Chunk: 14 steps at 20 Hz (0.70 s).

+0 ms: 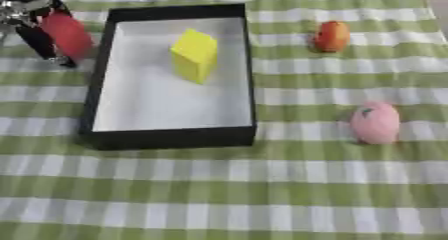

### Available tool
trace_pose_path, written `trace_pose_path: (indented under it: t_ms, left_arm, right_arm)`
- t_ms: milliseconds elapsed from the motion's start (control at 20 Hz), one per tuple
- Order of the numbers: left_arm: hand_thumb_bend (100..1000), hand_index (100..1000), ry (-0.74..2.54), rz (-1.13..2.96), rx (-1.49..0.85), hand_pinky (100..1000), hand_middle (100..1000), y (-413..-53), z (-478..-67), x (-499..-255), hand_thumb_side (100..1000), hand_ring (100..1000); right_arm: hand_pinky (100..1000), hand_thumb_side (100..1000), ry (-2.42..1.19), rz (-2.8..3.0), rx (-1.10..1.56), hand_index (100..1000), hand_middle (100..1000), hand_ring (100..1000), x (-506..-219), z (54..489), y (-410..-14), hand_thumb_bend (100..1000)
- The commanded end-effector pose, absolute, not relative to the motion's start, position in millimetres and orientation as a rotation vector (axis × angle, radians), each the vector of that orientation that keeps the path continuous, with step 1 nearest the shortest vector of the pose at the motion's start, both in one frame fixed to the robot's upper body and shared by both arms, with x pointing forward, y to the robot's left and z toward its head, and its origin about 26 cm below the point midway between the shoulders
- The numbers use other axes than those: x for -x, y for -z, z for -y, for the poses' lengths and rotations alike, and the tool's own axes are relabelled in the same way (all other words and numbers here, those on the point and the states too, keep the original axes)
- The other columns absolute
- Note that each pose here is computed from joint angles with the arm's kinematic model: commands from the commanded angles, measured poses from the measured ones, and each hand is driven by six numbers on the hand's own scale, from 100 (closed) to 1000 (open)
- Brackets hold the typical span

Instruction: Pick up objects on the table and place them in the box.

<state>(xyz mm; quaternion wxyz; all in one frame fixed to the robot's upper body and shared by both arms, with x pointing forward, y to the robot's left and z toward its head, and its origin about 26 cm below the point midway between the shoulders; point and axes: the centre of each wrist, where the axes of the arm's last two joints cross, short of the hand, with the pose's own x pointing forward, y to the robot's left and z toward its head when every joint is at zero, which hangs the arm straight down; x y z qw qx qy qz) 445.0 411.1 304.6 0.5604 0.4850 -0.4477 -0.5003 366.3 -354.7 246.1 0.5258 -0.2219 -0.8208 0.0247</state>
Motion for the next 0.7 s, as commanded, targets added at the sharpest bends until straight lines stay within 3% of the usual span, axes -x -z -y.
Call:
trace_pose_path:
  t_ms: [50, 350, 700]
  left_arm:
    - [622, 720, 1.129, 1.065, -1.184, 552, 669, -315.3, -416.6, -442.0, 100, 589]
    - [657, 675, 1.075, 1.082, -1.193, 466, 579, -316.5, -417.0, -441.4, 100, 524]
    - [660, 676, 1.058, 1.108, -1.186, 465, 584, -323.0, -416.1, -439.1, 100, 528]
  right_arm:
    - [762, 856, -0.065, 1.991, 0.561, 880, 724, 680, -362.9, 361.4, -259.2, 100]
    - [761, 857, -0.063, 1.986, 0.565, 880, 719, 679, -362.8, 362.5, -258.0, 100]
    - [761, 858, -0.057, 1.974, 0.571, 880, 715, 680, -362.6, 364.4, -255.3, 100]
